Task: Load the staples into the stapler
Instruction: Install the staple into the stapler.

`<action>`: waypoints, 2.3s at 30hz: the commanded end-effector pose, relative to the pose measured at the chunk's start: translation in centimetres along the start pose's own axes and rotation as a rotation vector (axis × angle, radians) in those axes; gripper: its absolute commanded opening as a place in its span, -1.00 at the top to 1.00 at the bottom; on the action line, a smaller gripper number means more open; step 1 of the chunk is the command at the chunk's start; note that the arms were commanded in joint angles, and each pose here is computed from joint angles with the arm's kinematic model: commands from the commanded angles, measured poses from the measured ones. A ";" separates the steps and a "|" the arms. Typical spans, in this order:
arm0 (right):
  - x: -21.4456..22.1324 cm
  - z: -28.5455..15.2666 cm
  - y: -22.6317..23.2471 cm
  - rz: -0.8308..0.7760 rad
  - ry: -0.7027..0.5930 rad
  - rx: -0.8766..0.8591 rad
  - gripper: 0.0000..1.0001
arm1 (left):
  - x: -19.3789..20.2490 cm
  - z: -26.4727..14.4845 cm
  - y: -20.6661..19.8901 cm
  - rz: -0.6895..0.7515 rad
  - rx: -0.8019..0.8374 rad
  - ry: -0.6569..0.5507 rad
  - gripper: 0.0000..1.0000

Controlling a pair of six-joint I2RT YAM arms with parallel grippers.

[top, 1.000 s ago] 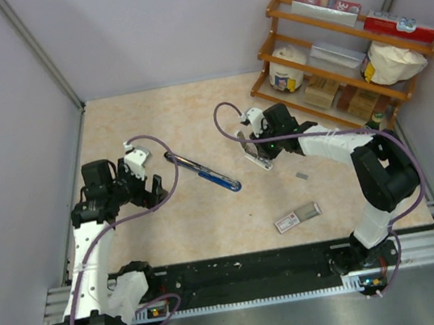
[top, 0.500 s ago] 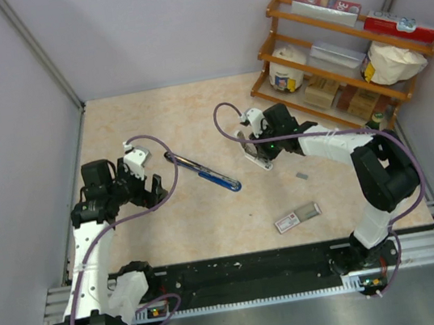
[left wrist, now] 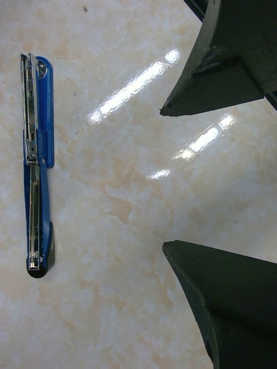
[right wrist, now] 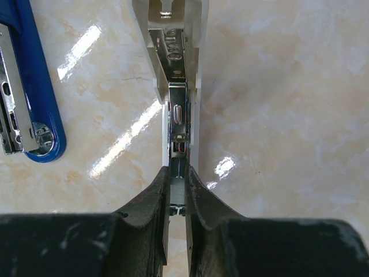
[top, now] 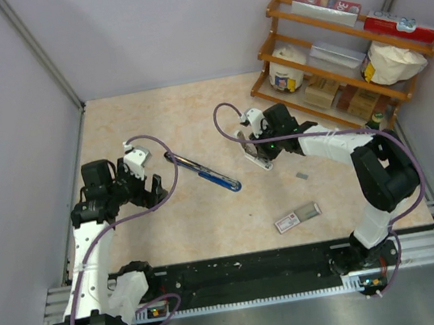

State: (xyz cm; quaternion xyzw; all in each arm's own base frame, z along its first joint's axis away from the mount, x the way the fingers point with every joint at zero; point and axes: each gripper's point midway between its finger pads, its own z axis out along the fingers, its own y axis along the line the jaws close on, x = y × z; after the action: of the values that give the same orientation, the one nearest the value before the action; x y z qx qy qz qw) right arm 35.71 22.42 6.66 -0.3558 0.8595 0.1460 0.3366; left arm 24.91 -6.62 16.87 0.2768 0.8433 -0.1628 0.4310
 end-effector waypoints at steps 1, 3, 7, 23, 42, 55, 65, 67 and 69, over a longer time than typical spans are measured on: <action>-0.7 0.1 -0.1 -0.015 -0.020 -0.006 0.77 | -0.9 -0.1 0.1 0.014 -0.001 -0.044 -0.85; -0.6 0.2 -0.1 -0.015 -0.018 -0.006 0.77 | -1.0 -0.1 0.1 0.016 -0.002 -0.046 -0.85; -0.7 0.2 -0.1 -0.014 -0.016 -0.010 0.77 | -1.0 -0.1 0.2 0.016 -0.004 -0.047 -0.85; -0.6 0.3 0.0 -0.015 -0.005 -0.015 0.77 | -1.0 -0.1 0.3 0.014 -0.007 -0.047 -0.85; -1.4 -0.4 -0.3 -0.026 -0.065 0.003 0.75 | -0.8 -0.1 0.3 0.011 -0.007 -0.047 -0.85; -1.9 -1.0 -0.7 -0.027 -0.112 0.006 0.74 | -0.7 -0.1 0.3 0.010 -0.004 -0.049 -0.85; -2.1 -1.0 -0.5 -0.030 -0.120 -0.003 0.73 | -0.7 -0.1 0.3 0.008 -0.002 -0.048 -0.85; -2.1 -1.0 -0.6 -0.029 -0.120 -0.001 0.73 | -0.7 -0.1 0.3 0.007 -0.001 -0.048 -0.85; -2.1 -1.1 -0.5 -0.029 -0.121 -0.004 0.74 | -0.6 0.0 0.3 0.008 -0.001 -0.048 -0.85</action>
State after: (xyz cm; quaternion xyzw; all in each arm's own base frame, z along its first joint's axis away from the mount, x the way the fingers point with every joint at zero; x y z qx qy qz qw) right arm 35.65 22.30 6.23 -0.3568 0.8524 0.1576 0.3483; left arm 24.99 -6.39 16.60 0.2719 0.8441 -0.1633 0.4323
